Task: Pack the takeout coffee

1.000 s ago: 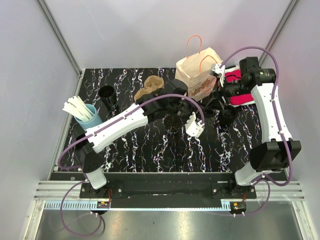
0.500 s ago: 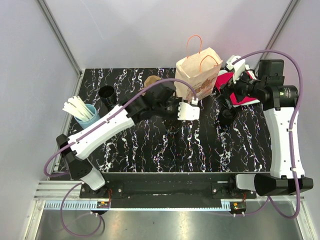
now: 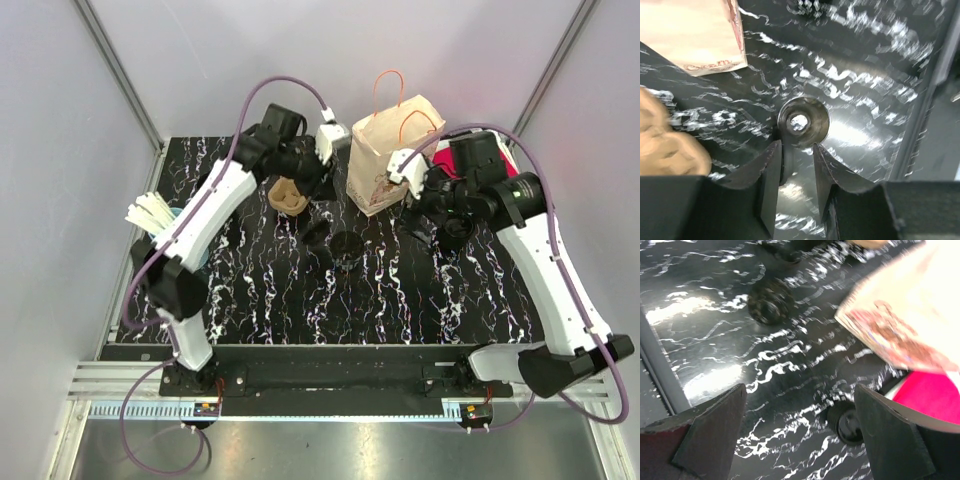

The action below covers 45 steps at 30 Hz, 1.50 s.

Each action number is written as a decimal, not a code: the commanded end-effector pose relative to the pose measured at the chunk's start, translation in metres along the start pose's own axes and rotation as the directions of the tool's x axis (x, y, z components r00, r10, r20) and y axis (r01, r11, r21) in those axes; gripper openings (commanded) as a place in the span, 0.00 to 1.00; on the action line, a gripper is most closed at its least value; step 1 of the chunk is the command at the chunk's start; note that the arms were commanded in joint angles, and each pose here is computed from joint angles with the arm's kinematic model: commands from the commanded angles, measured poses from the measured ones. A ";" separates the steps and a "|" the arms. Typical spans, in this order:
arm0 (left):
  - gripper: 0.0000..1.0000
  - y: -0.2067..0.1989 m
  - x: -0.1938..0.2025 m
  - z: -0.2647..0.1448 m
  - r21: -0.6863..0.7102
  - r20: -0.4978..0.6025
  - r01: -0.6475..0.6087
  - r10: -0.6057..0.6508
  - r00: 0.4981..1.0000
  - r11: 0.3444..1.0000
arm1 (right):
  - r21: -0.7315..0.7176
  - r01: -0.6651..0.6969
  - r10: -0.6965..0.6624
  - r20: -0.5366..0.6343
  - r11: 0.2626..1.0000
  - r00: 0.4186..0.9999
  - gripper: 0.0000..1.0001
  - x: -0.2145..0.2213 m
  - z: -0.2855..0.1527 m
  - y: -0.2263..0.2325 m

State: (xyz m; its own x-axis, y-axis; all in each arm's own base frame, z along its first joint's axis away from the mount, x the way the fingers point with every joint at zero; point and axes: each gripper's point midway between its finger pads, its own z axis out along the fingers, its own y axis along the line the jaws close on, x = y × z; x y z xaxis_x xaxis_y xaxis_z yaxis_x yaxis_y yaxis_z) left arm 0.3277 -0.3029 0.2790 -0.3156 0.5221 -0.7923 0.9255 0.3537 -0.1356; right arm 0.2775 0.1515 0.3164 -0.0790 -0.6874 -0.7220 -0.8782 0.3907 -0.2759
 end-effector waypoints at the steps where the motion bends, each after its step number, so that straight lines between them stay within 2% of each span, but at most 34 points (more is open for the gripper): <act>1: 0.34 -0.001 -0.016 0.008 0.197 0.041 0.255 -0.268 0.963 0.947 | -0.035 0.086 -0.085 0.024 0.996 0.996 0.91 -0.029 0.008 0.007; 4: 0.34 0.007 -0.005 0.020 0.192 0.011 0.282 -0.289 0.957 0.940 | -0.055 0.081 -0.078 0.045 0.995 0.996 0.89 -0.043 0.016 0.009; 8: 0.40 0.025 0.011 0.015 0.083 -0.002 0.217 -0.217 0.976 0.973 | -0.023 0.062 -0.061 0.028 0.998 0.998 0.89 -0.040 0.019 0.003; 9: 0.46 0.028 0.014 0.012 0.063 -0.002 0.161 -0.162 0.987 0.985 | -0.017 0.062 -0.061 0.025 0.998 0.998 0.89 -0.038 0.017 0.004; 12: 0.51 0.045 0.031 -0.002 -0.045 -0.011 0.092 -0.092 0.996 0.995 | 0.002 0.060 -0.060 0.001 0.998 0.998 0.89 -0.030 0.016 0.003; 13: 0.56 0.046 0.050 0.000 -0.052 -0.041 0.096 -0.098 0.994 0.994 | 0.025 0.057 -0.057 -0.011 0.998 0.998 0.89 -0.029 0.014 0.000; 15: 0.62 0.055 0.053 -0.013 -0.129 -0.018 0.015 -0.018 1.000 0.992 | 0.064 0.042 -0.041 -0.013 0.997 0.999 0.89 -0.030 0.007 -0.005; 16: 0.67 0.052 0.070 -0.015 -0.143 -0.038 0.004 -0.009 0.999 0.990 | 0.093 0.038 -0.037 -0.018 0.995 0.999 0.89 -0.031 0.003 -0.010; 19: 0.71 0.054 0.086 -0.016 -0.163 -0.046 -0.114 0.108 0.993 0.980 | 0.138 0.023 -0.021 -0.015 0.990 1.000 0.89 -0.033 -0.005 -0.016; 20: 0.72 0.052 0.106 -0.009 -0.143 -0.077 -0.119 0.108 0.991 0.983 | 0.144 0.021 -0.018 -0.019 0.989 1.000 0.89 -0.033 -0.006 -0.017; 21: 0.75 0.053 0.110 -0.006 -0.136 -0.088 -0.179 0.168 0.982 0.974 | 0.156 0.015 -0.011 -0.024 0.988 1.000 0.89 -0.031 -0.006 -0.020; 22: 0.77 0.054 0.118 -0.003 -0.130 -0.103 -0.188 0.176 0.979 0.973 | 0.171 0.013 -0.008 -0.030 0.985 1.000 0.89 -0.030 -0.007 -0.024; 25: 0.79 0.062 0.136 0.009 -0.123 -0.148 -0.184 0.165 0.975 0.975 | 0.199 -0.007 0.013 -0.029 0.980 0.999 0.89 -0.028 -0.009 -0.030; 27: 0.86 0.067 0.139 0.016 -0.128 -0.150 -0.156 0.136 0.979 0.979 | 0.210 -0.026 0.030 -0.015 0.977 0.999 0.89 -0.029 -0.011 -0.032; 28: 0.87 0.070 0.145 0.025 -0.117 -0.162 -0.132 0.112 0.980 0.984 | 0.213 -0.033 0.035 -0.008 0.977 0.999 0.89 -0.030 -0.011 -0.032; 30: 0.99 0.073 0.146 0.033 -0.114 -0.153 -0.102 0.084 0.985 0.988 | 0.220 -0.043 0.045 -0.004 0.975 0.999 0.89 -0.030 -0.011 -0.034; 37: 0.99 0.106 0.158 0.062 -0.184 -0.170 -0.016 -0.015 0.985 0.983 | 0.226 -0.054 0.058 -0.010 0.973 0.998 0.89 -0.026 -0.006 -0.036; 45: 0.99 0.121 0.151 0.074 -0.237 -0.136 -0.001 -0.032 0.990 0.971 | 0.226 -0.059 0.066 -0.024 0.972 0.998 0.88 -0.020 0.000 -0.036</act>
State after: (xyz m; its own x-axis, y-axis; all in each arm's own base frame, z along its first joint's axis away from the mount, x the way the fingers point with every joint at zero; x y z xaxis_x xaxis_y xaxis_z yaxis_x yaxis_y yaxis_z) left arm 0.3748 -0.2251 0.0710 -0.4307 0.6594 -0.6162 0.8639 0.4988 -0.0701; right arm 0.3065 0.1562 0.3280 -0.1614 -0.6952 -0.7005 -0.7834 0.5219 -0.3374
